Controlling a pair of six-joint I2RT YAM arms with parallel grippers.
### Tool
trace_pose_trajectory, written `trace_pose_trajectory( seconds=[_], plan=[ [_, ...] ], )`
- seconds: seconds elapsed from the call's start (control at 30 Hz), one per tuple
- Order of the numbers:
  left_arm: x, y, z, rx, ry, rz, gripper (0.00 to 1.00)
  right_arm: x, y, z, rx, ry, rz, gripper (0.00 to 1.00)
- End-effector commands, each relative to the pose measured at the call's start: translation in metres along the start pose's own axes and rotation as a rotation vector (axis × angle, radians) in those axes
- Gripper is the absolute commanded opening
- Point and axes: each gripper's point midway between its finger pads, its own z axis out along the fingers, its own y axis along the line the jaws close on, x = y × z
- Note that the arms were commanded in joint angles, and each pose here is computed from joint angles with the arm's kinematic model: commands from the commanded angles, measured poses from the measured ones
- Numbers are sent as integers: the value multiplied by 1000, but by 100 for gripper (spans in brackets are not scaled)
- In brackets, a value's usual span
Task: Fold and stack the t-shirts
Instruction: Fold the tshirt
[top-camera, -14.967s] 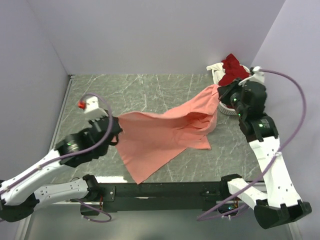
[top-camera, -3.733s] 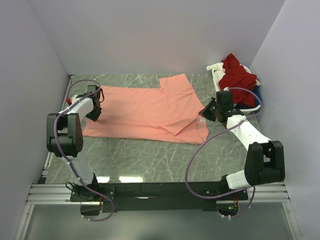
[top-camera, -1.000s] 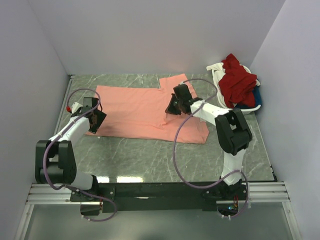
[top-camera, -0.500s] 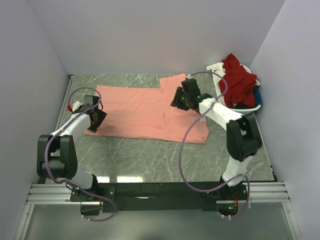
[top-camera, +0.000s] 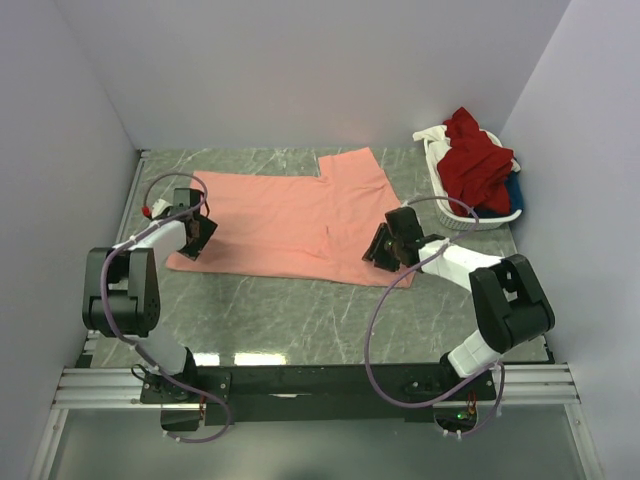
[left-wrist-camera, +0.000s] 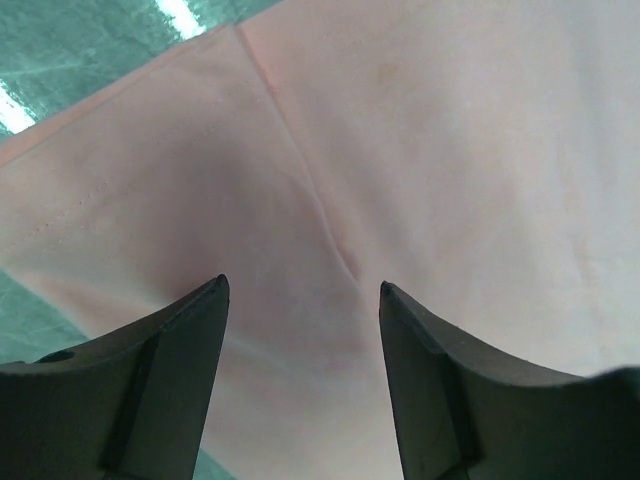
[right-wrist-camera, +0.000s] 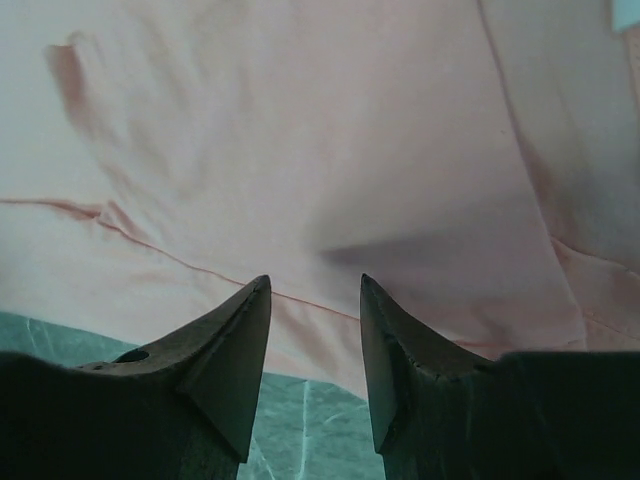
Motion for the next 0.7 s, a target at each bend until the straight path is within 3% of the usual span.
trace_pose_trajectory(
  seconds=[0.0, 0.23, 0.67],
  plan=[
    [10, 11, 12, -27, 17, 7, 67, -11, 4, -6, -54, -54, 75, 48],
    [31, 63, 15, -198, 31, -31, 70, 17, -30, -7, 61, 3, 130, 49],
    [43, 127, -22, -269, -15, -112, 72, 71, -82, -36, 191, 98, 178, 49]
  ],
)
